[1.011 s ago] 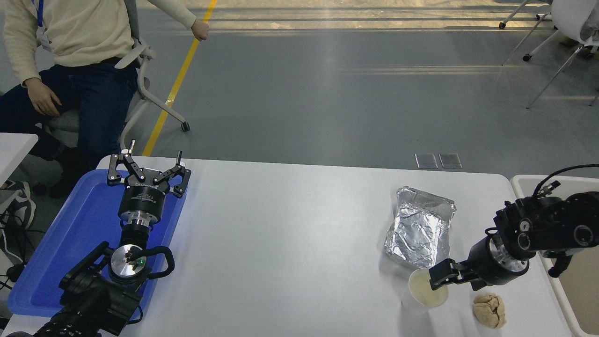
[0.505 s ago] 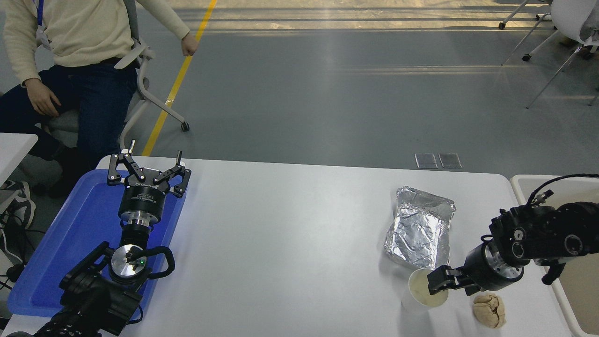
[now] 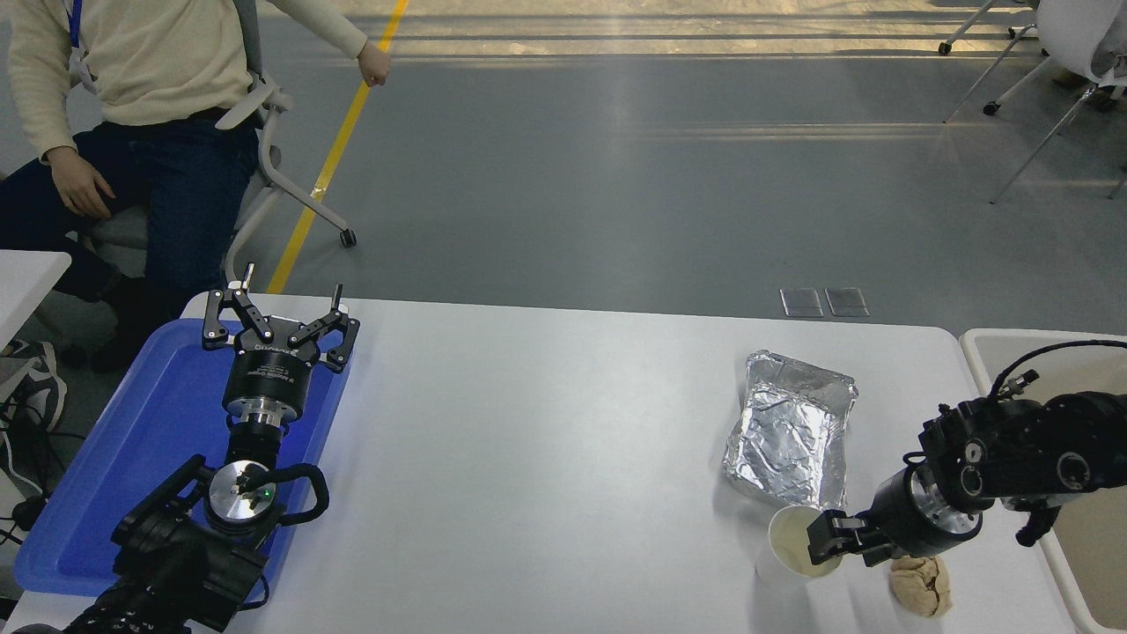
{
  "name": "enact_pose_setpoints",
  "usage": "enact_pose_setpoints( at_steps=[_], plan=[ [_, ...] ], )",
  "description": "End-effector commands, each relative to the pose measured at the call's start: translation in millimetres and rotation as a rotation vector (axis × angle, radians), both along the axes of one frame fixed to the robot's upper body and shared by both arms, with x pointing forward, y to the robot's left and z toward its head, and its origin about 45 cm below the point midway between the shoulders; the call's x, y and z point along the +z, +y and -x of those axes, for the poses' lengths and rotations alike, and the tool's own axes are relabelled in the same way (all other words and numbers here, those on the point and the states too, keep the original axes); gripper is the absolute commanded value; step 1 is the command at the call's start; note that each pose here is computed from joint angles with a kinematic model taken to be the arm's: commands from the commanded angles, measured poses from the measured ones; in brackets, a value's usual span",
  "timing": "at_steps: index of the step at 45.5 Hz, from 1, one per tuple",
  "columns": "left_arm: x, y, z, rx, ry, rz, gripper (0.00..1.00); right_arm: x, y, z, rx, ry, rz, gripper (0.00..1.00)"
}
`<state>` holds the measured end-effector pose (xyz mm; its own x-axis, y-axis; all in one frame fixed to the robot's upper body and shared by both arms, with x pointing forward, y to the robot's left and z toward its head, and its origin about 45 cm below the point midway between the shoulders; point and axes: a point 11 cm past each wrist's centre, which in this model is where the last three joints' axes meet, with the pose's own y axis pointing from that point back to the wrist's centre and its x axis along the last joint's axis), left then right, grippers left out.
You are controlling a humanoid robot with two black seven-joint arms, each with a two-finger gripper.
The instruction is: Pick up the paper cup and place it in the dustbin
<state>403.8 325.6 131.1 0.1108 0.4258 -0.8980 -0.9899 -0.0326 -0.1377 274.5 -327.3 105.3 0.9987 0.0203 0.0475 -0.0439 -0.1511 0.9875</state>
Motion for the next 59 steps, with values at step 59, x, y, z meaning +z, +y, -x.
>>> enact_pose_setpoints(
  at_steps=[59],
  plan=[
    [0, 1, 0.1, -0.002, 0.001, -0.002, 1.0, 166, -6, -35, 0.039, -0.158, 0.114, 0.0]
  ],
)
